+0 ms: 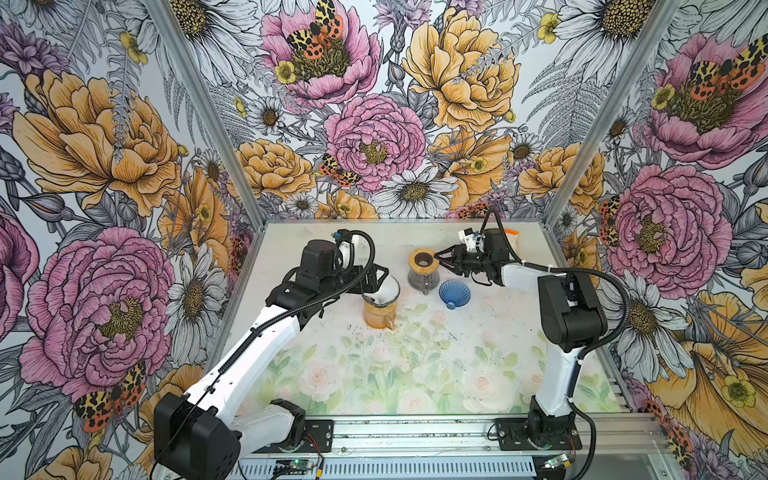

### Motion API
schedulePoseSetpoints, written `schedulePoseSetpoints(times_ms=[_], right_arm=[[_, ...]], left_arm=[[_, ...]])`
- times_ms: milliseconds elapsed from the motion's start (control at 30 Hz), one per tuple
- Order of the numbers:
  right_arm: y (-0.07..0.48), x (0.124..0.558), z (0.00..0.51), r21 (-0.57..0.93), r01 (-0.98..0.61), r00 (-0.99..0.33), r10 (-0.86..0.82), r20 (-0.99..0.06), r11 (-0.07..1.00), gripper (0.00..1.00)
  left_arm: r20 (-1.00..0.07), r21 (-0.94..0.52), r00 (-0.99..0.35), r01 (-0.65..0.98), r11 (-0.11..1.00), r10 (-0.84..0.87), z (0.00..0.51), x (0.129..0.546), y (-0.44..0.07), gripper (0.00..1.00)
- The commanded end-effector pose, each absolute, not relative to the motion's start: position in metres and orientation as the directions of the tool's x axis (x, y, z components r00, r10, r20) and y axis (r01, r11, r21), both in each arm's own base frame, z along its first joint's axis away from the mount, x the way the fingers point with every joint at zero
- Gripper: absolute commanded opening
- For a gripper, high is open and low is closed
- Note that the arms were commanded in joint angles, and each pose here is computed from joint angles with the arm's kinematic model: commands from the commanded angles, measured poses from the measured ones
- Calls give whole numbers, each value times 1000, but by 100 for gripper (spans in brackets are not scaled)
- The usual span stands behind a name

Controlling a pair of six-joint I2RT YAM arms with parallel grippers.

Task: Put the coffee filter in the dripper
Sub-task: 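Lower the bamboo holder onto the grey pitcher and open the right gripper, then move the right gripper to the blue cone dripper and grasp its rim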

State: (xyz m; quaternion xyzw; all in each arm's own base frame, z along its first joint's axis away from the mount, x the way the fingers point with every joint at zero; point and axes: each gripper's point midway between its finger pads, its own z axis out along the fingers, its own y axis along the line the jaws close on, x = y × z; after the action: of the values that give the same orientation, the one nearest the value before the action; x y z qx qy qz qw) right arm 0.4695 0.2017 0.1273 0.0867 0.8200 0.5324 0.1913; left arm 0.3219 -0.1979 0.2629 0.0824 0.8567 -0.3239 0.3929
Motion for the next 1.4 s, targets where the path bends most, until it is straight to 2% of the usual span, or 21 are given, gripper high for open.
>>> schedulePoseSetpoints(times_ms=[0,333,500,733,1033,1367], right_arm=[[196,474,157,889,-129,-887,348,-302,440,42],[183,457,180,830,-161,-871,320,-374,534,45],[173,442,187,797,-140,-864,321,-389,587,54],[144,411,188,669,-53,-858,308,-410,742,58],[109,365,150,430,72,-913,234,-336,900,58],[120,354,111,340,61,-952,157,-262,938,57]], left_arm=[[-739,-499,-662,414,761,-125,280,322,-201,99],[-741,-495,-663,427,757,-111,282,321,-206,99],[-761,-466,-643,446,764,-88,291,321,-207,99],[-784,-416,-620,486,768,-33,297,313,-219,99],[-789,-368,-614,500,784,22,289,309,-224,99],[-774,-364,-632,489,793,34,279,309,-225,99]])
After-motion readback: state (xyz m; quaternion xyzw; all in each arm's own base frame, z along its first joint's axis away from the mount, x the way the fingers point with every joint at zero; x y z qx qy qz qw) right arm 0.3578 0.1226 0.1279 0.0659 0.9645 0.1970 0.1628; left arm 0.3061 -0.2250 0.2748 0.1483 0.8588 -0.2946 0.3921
